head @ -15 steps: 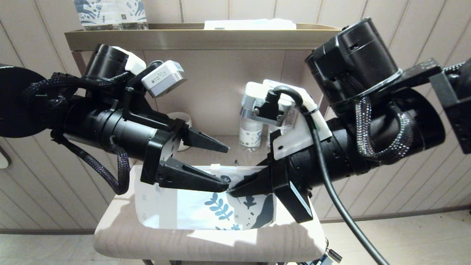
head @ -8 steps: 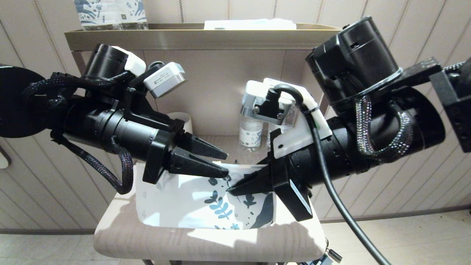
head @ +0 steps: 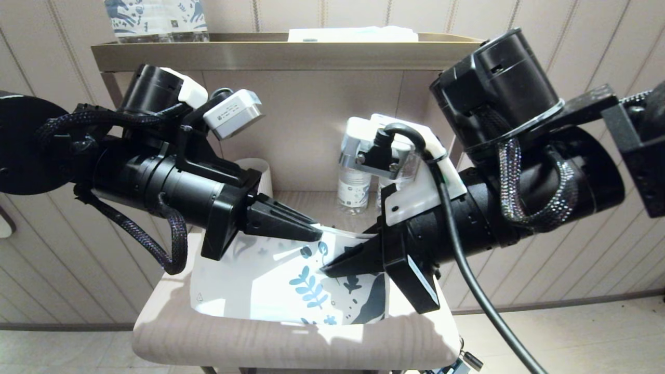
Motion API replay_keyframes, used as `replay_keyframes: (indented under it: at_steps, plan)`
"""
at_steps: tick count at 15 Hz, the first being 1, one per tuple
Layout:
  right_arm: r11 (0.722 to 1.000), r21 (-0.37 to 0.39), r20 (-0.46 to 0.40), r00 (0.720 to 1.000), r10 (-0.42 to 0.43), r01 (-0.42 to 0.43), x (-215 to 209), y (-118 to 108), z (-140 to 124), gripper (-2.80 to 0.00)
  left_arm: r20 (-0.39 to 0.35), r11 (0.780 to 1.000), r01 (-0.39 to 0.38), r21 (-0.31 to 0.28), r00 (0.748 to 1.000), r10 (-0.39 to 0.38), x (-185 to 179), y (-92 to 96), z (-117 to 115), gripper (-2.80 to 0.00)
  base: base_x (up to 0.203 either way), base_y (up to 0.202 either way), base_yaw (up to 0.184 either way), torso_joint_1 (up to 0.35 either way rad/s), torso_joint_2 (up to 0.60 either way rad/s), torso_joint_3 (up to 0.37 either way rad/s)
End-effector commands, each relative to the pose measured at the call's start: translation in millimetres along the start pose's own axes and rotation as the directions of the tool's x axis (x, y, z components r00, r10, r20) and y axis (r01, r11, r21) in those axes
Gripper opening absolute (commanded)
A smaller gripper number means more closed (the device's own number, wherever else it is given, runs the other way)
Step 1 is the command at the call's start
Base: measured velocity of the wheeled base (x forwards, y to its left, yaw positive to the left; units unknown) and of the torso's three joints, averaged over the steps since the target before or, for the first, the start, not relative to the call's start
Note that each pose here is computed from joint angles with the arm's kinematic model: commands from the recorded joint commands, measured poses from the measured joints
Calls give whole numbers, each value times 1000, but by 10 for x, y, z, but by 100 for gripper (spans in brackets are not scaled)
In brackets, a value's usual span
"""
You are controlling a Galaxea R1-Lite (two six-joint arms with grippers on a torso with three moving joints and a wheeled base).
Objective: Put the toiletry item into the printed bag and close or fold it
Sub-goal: Open the storage bag
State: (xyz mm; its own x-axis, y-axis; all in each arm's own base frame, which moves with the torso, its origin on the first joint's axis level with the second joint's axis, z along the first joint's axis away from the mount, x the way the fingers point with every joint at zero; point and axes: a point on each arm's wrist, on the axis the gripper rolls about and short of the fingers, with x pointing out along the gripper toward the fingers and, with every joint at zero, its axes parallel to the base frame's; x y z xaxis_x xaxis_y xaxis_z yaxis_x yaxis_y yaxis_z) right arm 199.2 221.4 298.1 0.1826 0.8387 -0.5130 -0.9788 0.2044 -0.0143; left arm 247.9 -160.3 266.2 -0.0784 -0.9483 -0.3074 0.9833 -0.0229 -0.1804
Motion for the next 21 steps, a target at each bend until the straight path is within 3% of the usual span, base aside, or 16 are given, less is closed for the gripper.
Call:
replay_keyframes:
  at_steps: [1, 14, 21]
  plan:
    - [1000, 5, -13, 1000, 3, -3, 11, 0, -34, -280, 1, 1000, 5, 4, 1000, -5, -6, -6, -7, -280, 0, 0, 0, 0, 0, 0]
    - [993, 44, 8, 994, -111, 110, -487, -43, -215, -280, 3, 999, -29, 45, 1000, 28, -91, 62, -49, -280, 0, 0, 0, 0, 0, 0]
    - [985, 66, 61, 985, -162, 158, -908, 93, -339, -280, -2, 998, -32, 47, 999, 33, -79, 91, -65, -280, 0, 0, 0, 0, 0, 0]
